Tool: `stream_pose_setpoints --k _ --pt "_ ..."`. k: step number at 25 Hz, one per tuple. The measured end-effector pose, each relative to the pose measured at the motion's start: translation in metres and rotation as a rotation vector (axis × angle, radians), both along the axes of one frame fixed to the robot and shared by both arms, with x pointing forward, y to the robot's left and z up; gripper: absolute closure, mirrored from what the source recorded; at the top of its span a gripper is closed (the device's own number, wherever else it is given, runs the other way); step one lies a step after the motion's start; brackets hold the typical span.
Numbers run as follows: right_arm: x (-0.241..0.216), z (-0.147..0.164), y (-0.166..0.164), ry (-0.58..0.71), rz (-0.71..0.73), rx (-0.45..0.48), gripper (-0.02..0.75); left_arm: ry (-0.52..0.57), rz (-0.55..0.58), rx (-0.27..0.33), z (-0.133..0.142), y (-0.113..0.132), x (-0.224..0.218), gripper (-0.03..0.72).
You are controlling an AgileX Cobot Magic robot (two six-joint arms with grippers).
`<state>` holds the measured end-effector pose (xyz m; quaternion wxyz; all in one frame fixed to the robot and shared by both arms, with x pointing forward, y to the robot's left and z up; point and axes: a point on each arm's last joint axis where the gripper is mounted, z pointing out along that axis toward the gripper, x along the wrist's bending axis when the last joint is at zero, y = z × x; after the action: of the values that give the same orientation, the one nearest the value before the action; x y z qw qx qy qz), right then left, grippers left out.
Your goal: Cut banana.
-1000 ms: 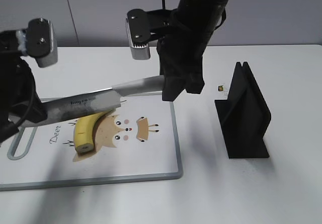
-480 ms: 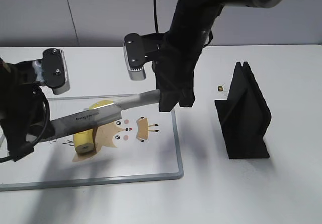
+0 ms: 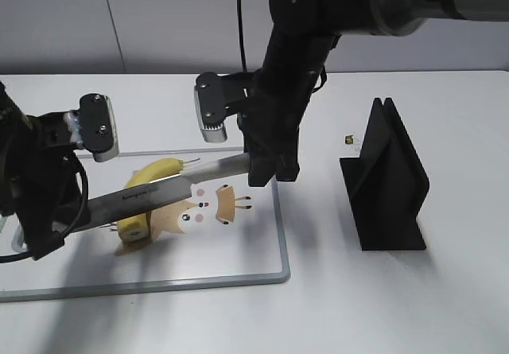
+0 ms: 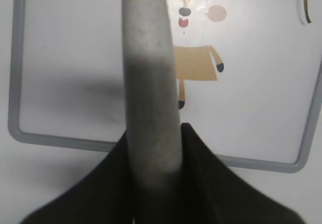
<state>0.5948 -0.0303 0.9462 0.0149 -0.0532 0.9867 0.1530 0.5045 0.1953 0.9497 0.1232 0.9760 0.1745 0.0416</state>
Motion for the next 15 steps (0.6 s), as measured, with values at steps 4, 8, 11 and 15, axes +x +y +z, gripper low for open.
stream_pose_setpoints --k 4,8,11,15 --pt "0.0011 -0.0005 0.0000 -0.014 0.000 0.001 0.563 0.004 0.006 0.002 -0.0054 -0.0006 0.0023 0.696" --pt "0.0029 -0.0007 0.0003 -0.036 -0.001 0.005 0.559 -0.004 0.009 0.001 -0.0060 -0.0008 0.0034 0.696" --pt "0.0034 -0.0010 0.0004 -0.041 -0.001 0.006 0.557 -0.005 0.011 0.001 -0.0060 -0.0008 0.0036 0.696" --pt "0.0040 -0.0061 0.0007 -0.034 -0.001 0.000 0.557 -0.007 0.012 0.001 -0.0059 -0.0007 0.0037 0.696"
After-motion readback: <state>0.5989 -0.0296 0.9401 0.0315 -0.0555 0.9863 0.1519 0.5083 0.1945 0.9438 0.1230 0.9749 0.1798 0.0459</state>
